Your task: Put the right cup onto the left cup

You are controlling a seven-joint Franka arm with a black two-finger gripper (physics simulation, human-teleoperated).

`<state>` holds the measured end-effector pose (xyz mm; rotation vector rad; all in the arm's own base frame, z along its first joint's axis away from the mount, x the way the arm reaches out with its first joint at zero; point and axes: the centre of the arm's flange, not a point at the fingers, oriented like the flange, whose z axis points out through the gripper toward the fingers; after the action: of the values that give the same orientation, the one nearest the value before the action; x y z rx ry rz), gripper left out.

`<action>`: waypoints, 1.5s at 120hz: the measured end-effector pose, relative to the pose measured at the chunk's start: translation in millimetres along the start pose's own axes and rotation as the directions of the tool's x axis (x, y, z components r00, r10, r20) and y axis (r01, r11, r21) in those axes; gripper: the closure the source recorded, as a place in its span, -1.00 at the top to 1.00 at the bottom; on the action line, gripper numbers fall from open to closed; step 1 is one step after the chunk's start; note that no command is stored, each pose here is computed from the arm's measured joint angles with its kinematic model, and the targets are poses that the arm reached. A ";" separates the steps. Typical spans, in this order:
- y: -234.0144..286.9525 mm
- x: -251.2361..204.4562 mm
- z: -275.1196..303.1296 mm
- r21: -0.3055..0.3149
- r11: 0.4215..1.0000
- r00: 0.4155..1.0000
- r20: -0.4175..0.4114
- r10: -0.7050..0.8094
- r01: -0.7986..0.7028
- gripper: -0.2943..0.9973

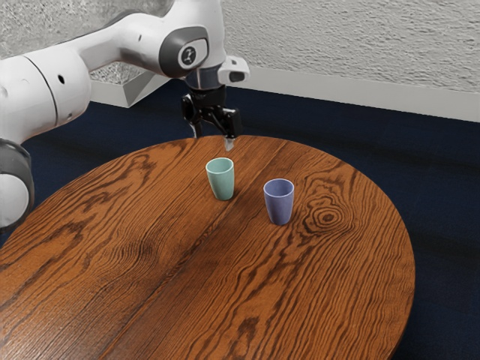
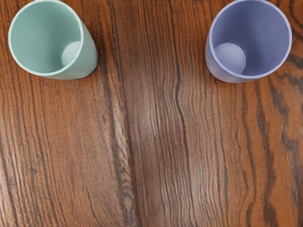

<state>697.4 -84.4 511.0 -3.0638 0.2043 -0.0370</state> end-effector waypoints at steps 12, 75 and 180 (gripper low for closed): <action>21.1 17.1 21.2 -0.008 0.999 0.999 -0.021 0.038 -0.038 0.54; 115.7 60.8 127.6 -0.057 0.972 0.972 -0.071 0.224 -0.228 0.54; 124.2 84.9 192.3 -0.010 0.936 0.924 -0.163 0.347 -0.353 0.18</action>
<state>770.7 -205.2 311.9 -3.0101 0.7670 -0.2603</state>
